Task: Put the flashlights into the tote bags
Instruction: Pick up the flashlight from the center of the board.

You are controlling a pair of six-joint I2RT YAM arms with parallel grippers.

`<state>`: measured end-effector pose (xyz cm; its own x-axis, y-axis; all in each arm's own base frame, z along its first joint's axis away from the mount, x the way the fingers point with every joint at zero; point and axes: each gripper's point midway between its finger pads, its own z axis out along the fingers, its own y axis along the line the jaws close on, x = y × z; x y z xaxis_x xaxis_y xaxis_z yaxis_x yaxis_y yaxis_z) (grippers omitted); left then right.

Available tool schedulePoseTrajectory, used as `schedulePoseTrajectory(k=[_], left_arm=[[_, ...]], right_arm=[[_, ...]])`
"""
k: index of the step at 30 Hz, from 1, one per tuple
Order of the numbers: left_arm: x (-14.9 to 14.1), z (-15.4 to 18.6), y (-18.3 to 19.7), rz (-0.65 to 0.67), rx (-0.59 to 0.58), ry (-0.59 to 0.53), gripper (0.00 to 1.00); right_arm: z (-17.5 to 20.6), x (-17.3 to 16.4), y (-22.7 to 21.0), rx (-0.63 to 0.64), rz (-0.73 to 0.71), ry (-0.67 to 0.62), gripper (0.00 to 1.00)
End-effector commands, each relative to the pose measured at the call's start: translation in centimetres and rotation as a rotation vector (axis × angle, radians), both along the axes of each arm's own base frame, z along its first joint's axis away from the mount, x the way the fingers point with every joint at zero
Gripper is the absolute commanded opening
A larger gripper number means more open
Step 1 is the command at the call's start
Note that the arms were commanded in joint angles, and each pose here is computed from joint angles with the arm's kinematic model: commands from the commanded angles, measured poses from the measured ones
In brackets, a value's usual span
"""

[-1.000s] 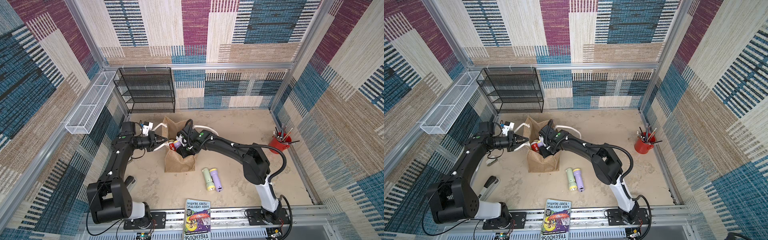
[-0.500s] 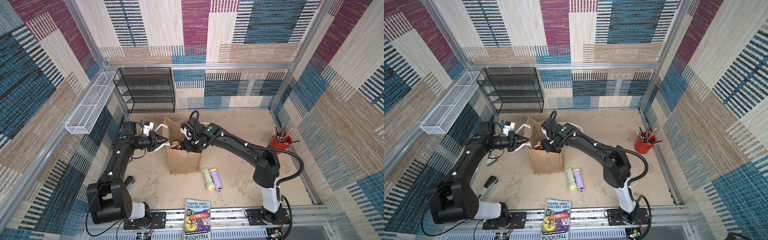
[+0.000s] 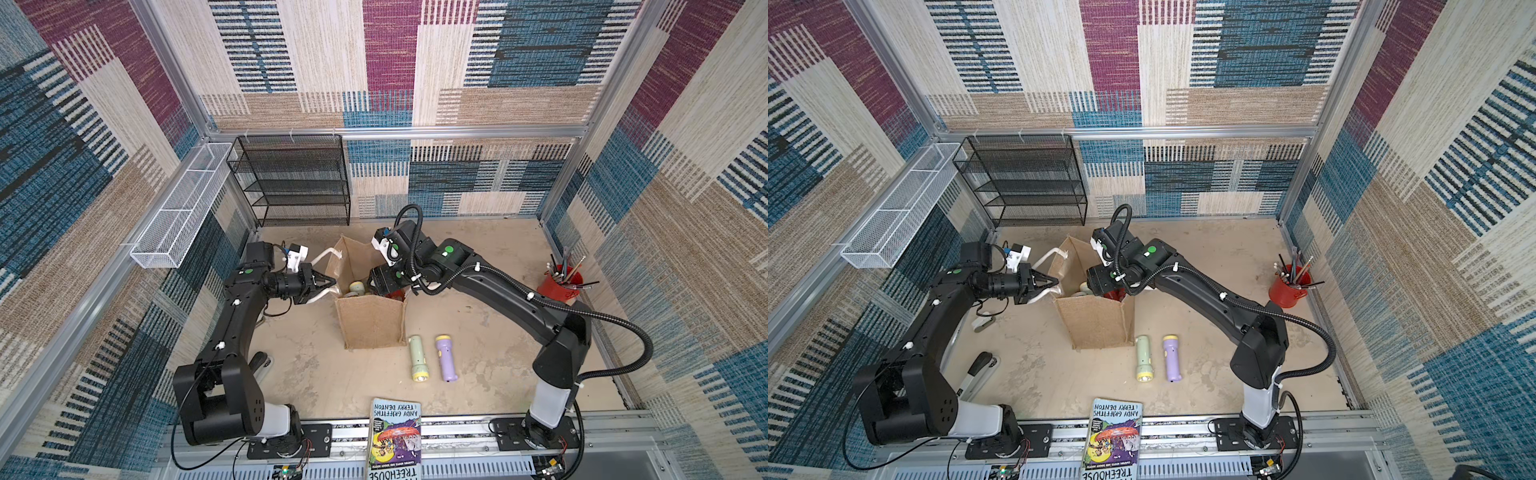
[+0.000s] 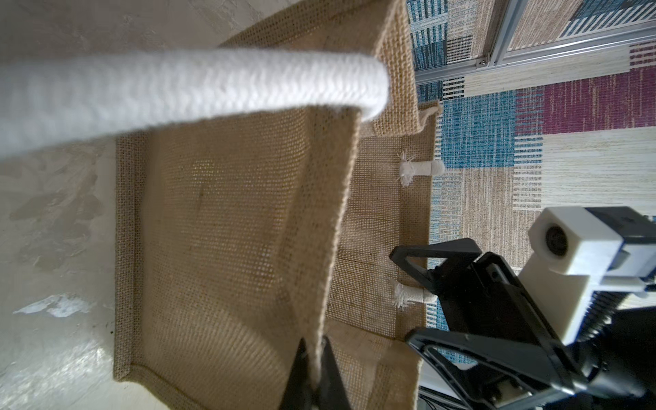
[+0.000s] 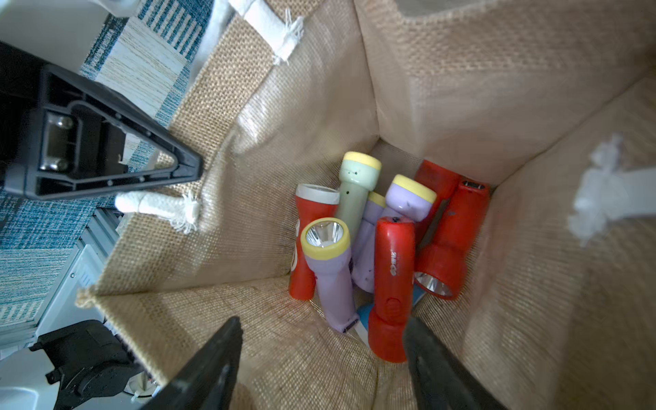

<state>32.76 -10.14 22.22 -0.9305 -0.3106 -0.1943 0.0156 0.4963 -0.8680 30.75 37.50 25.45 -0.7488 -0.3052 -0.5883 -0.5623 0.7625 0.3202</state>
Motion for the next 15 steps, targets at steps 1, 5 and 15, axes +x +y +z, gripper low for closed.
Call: schedulePoseTrajectory(k=[1, 5, 15], left_arm=[[0.0, 0.2, 0.2, -0.003, 0.02, -0.018, 0.0], [-0.1, 0.3, 0.2, -0.003, 0.021, -0.025, 0.0], [0.2, 0.5, 0.2, 0.002, 0.014, -0.036, 0.0]], right_arm=[[3.3, 0.7, -1.0, 0.071, -0.078, -0.081, 0.74], [5.8, 0.6, -4.8, 0.102, -0.194, -0.137, 0.74], [4.3, -2.7, -16.7, 0.182, -0.473, -0.057, 0.8]])
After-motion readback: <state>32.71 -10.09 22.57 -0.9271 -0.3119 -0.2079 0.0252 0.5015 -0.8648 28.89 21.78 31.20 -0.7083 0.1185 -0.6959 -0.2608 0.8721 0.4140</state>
